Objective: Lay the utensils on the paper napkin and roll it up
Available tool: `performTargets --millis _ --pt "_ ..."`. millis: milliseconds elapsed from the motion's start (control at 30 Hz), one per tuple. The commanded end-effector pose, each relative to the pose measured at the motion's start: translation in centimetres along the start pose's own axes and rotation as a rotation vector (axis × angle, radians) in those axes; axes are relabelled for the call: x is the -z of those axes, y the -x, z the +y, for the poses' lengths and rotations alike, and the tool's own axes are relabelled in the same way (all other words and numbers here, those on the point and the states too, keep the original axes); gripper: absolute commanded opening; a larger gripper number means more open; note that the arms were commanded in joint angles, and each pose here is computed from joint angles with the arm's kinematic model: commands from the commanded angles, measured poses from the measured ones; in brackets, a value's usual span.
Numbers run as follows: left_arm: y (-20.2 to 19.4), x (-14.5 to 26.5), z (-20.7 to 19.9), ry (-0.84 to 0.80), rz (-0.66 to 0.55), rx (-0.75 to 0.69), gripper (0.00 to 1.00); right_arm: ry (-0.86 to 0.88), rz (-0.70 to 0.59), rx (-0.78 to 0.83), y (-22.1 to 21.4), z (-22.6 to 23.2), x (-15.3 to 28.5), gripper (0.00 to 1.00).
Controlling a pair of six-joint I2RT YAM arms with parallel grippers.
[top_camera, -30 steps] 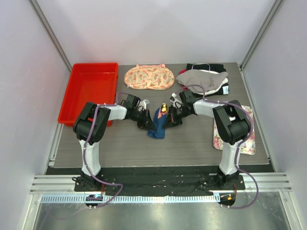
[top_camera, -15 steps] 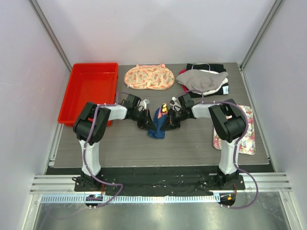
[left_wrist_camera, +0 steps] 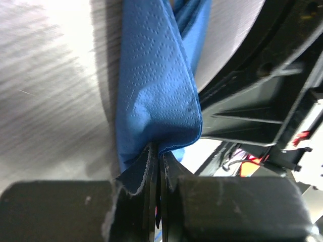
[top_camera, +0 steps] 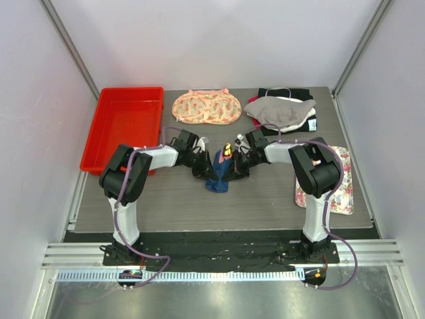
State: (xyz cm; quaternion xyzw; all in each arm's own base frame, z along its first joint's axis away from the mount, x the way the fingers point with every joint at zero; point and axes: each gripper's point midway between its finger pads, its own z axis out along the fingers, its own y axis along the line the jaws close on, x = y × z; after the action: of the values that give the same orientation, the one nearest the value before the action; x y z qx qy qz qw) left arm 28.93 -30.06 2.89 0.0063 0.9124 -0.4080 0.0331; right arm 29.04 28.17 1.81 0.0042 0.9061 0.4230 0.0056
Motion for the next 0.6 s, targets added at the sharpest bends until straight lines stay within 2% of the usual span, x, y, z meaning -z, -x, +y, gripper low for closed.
performTargets --millis 0,267,567 --pt "1.0 1.3 -3.9 -0.063 -0.055 -0.023 0.09 -0.162 -0.033 0.028 0.2 -3.5 -0.8 0.01" --pt "1.1 1.4 -5.8 -0.115 -0.064 -0.025 0.1 -0.179 -0.03 0.037 0.0 -3.5 -0.9 0.01" --pt "0.4 -0.2 -7.4 -0.228 -0.047 -0.028 0.1 -0.18 -0.023 0.035 -0.2 -3.5 -1.1 0.01"
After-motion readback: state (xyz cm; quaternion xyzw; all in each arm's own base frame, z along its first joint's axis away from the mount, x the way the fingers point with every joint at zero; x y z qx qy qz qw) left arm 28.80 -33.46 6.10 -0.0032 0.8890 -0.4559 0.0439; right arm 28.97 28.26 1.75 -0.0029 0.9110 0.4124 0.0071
